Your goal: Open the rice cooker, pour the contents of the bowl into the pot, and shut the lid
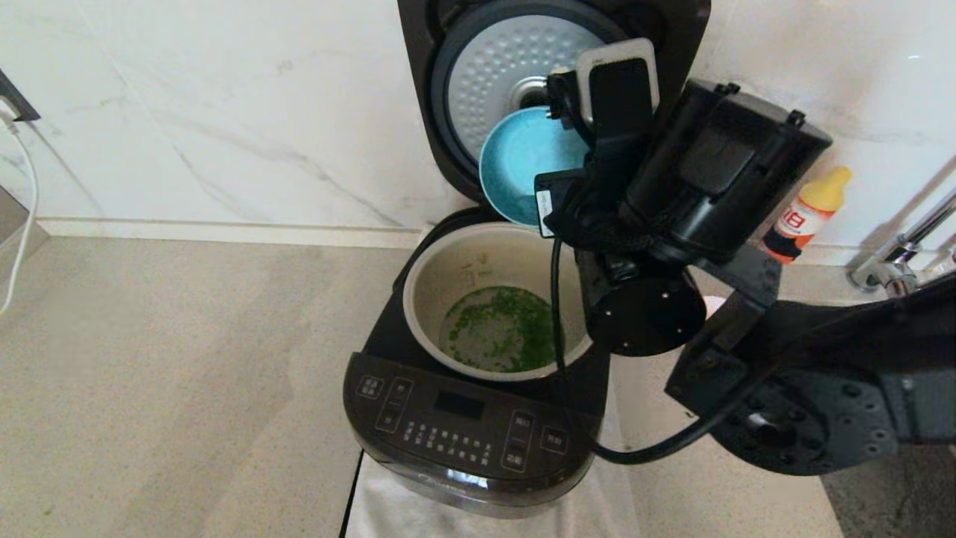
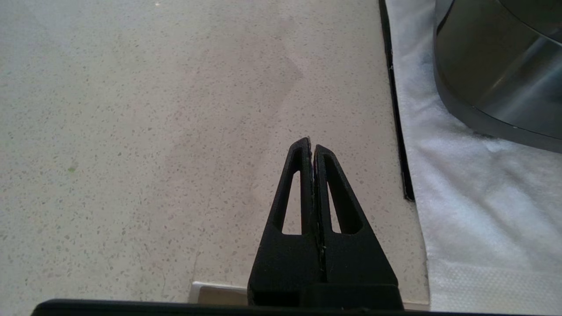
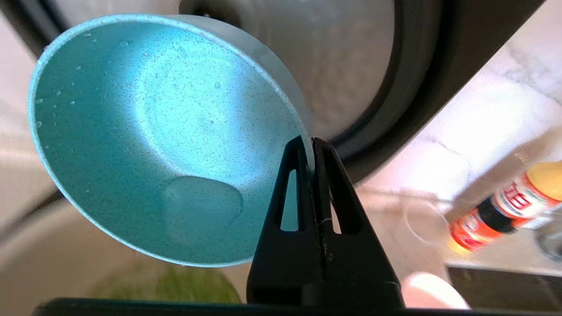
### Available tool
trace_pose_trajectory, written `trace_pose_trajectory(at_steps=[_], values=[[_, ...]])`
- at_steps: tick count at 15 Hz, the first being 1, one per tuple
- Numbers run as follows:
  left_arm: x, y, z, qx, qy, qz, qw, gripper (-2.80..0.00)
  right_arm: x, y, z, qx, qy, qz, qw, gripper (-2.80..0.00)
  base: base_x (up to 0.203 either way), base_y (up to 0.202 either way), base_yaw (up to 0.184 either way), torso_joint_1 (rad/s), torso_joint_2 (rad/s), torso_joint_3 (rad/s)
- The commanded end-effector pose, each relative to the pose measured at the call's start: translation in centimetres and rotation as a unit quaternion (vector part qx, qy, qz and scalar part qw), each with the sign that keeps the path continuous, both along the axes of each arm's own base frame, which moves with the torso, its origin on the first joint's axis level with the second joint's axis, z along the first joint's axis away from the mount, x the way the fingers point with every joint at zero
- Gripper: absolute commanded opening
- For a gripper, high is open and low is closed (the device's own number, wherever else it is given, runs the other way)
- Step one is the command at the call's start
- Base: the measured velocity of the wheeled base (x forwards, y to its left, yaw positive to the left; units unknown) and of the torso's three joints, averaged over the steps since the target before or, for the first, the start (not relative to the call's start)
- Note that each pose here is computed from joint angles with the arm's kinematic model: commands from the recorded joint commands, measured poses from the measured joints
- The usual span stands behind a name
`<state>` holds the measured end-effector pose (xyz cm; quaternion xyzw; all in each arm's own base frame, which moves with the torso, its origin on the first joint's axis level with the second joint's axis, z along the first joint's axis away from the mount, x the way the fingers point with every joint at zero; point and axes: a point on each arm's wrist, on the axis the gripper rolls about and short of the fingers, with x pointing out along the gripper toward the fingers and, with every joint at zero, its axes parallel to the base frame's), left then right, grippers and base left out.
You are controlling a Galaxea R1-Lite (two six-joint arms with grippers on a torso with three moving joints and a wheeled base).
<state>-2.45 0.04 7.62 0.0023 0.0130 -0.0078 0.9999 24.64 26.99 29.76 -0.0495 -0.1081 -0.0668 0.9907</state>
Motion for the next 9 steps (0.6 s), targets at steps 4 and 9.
trace_pose_trajectory(at_steps=[4,9], values=[[0.0,0.0,0.0,0.0,0.001,0.0,1.0,-2.8,-3.7,-4.4,1.8,-0.06,0.127,0.017,0.99,-2.8,0.0,0.0,0.0,0.0,0.0,0.0],[0.0,0.0,0.0,0.0,0.001,0.0,1.0,-2.8,-7.4,-9.5,1.9,-0.084,0.228,0.06,0.968,-2.8,0.0,0.0,0.0,0.0,0.0,0.0]])
